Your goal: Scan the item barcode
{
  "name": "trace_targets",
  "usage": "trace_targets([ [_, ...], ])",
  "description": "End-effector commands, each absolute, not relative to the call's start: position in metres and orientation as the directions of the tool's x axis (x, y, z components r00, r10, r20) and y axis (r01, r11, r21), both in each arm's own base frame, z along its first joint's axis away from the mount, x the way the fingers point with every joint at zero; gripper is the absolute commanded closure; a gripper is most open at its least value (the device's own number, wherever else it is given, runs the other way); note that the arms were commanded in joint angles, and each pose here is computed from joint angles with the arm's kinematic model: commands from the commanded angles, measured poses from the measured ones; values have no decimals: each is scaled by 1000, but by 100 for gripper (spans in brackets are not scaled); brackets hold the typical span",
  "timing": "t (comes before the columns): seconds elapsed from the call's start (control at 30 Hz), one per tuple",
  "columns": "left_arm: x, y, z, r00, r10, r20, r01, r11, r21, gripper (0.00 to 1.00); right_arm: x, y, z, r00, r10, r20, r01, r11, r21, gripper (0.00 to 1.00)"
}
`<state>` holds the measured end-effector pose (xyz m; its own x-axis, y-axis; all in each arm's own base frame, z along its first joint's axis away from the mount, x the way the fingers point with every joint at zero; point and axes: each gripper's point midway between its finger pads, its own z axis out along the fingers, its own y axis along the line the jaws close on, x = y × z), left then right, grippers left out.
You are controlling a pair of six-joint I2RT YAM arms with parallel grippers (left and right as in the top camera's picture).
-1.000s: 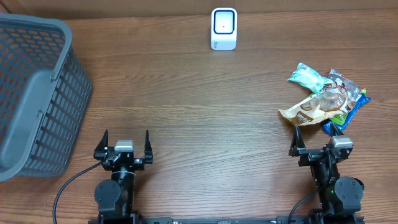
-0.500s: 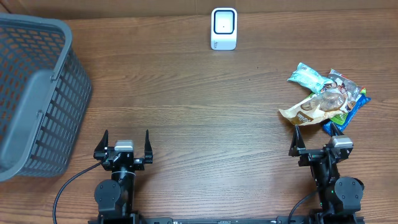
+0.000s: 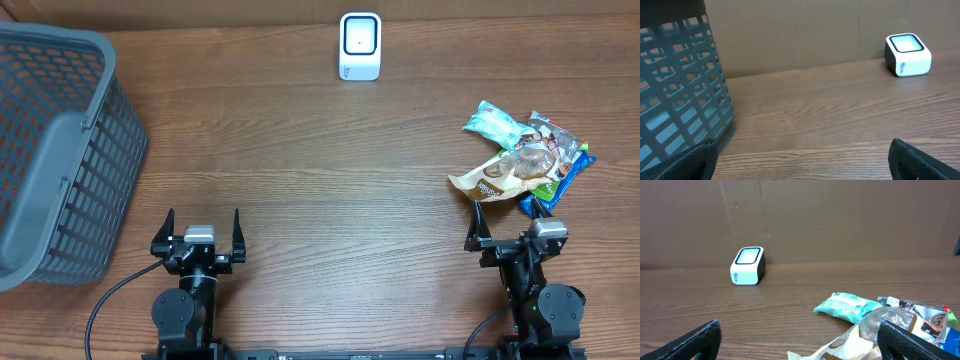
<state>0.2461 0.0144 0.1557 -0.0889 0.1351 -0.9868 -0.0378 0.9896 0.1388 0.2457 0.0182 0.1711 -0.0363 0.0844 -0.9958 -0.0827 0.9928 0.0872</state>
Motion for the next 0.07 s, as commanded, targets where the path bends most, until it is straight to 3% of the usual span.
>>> trace_targets([
  [0.0,246,14,156,-84,147,-986,-41,988,151,0,246,18,170,-31,88,-996,-80,993,91,0],
  [0.03,246,14,156,-84,147,-986,-41,988,151,0,246,18,170,-31,88,-996,-80,993,91,0],
])
